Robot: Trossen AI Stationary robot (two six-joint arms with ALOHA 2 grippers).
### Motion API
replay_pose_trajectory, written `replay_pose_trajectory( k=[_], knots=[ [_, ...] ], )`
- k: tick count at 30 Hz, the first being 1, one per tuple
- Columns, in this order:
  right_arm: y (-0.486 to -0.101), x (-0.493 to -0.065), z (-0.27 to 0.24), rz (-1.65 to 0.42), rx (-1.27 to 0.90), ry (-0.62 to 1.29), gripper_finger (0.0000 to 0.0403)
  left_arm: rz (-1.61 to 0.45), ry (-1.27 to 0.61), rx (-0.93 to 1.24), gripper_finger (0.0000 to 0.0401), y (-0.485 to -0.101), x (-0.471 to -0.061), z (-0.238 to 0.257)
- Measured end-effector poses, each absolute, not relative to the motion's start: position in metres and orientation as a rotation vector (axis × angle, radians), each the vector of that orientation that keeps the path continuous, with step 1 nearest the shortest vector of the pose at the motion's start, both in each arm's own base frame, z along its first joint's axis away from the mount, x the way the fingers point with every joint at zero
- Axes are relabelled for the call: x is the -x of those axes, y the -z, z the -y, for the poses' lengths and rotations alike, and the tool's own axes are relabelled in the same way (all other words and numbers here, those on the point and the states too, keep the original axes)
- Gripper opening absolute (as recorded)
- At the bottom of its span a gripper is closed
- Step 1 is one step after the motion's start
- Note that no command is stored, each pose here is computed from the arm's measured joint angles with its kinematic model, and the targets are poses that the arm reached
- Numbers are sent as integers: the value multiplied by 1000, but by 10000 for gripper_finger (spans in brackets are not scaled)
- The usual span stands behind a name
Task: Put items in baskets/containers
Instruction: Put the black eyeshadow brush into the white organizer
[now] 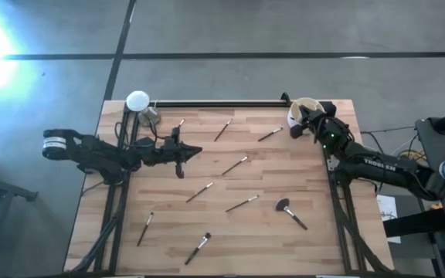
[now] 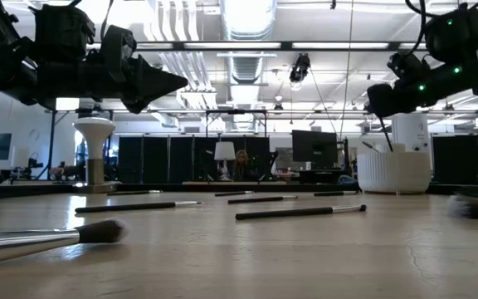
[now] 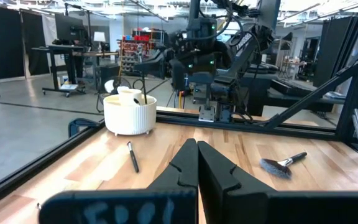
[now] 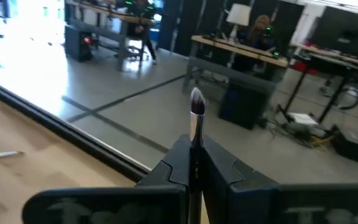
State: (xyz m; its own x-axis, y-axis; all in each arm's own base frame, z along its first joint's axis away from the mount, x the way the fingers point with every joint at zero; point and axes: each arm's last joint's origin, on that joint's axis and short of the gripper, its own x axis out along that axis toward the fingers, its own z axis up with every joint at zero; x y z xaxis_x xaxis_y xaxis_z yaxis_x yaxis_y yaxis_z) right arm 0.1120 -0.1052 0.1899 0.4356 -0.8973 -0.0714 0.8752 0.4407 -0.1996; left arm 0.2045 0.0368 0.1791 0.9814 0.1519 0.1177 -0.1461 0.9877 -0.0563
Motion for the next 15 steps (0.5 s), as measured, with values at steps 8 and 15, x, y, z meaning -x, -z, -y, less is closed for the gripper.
replay_pose_trajectory(
  k=[8,15],
  knots=[
    [-183,-103,111,-136,124,1134,13,121,-150,44,0,-179,-204,-37],
    [-166,-101,111,-184,74,1132,13,125,-150,36,0,-180,-205,-37]
  ],
)
